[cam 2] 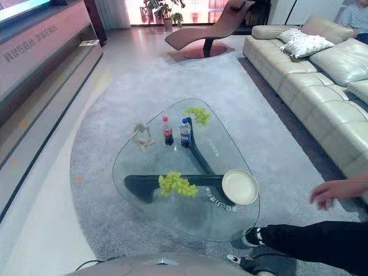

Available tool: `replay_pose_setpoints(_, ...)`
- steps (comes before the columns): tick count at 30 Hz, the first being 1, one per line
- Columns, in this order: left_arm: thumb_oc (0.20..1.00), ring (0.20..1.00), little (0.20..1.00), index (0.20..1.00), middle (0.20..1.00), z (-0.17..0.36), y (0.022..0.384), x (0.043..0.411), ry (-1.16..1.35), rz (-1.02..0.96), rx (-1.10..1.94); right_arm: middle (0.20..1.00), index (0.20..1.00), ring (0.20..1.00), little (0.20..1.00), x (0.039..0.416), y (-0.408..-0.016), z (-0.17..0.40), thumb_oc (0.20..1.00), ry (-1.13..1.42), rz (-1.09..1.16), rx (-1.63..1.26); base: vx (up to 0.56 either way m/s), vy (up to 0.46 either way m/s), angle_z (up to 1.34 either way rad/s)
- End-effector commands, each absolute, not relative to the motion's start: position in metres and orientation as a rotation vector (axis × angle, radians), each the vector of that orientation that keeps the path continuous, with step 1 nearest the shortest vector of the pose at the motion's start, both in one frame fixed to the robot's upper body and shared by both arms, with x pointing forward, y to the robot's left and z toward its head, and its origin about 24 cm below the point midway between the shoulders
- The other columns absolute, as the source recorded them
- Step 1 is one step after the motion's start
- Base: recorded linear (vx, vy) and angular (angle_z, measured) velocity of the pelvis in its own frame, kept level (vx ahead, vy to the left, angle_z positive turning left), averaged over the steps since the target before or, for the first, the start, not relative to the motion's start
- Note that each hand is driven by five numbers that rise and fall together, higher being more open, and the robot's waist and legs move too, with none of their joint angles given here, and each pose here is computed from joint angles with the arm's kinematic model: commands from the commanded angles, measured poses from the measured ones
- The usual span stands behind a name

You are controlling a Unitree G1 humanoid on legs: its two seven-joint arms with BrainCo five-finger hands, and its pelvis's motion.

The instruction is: Pick up fruits into the plate

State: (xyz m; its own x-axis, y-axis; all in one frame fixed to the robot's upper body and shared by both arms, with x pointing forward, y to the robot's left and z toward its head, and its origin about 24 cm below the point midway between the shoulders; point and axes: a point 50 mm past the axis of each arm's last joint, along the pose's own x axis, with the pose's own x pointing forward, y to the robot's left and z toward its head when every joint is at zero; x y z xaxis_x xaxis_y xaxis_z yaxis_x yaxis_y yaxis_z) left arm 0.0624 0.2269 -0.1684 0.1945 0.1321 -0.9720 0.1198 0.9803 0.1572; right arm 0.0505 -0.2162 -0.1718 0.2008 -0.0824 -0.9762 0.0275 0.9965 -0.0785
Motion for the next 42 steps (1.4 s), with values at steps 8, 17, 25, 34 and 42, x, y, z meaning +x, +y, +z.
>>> replay_pose_setpoints(8,1.000,1.000,1.000,1.000,1.000,-0.165,0.228,0.083,1.337,0.029,0.315,1.000,1.000,1.000,1.000,0.085,-0.215,-0.167,1.000,1.294,-0.051,-0.041,0.02,0.029,-0.03)
replay_pose_setpoints(17,1.000,1.000,1.000,1.000,1.000,-0.165,0.230,0.084,1.337,0.021,0.410,1.000,1.000,1.000,1.000,0.085,-0.212,-0.167,1.000,1.297,-0.037,-0.052,0.02,0.001,0.00)
replay_pose_setpoints(25,1.000,1.000,1.000,1.000,1.000,-0.156,0.224,0.121,1.162,-0.005,0.479,1.000,1.000,1.000,1.000,0.104,-0.214,-0.162,1.000,1.243,-0.026,-0.071,-0.01,-0.004,-0.04)
replay_pose_setpoints(34,1.000,1.000,1.000,1.000,1.000,-0.111,0.206,0.213,0.739,-0.030,0.607,1.000,1.000,1.000,1.000,0.156,-0.230,-0.141,1.000,1.091,-0.021,-0.114,-0.08,0.030,-0.01)
replay_pose_setpoints(42,1.000,1.000,1.000,1.000,1.000,-0.005,0.219,0.311,0.251,0.054,0.915,1.000,1.000,1.000,1.000,0.215,-0.241,-0.106,1.000,0.887,-0.011,-0.136,-0.08,0.042,-0.09)
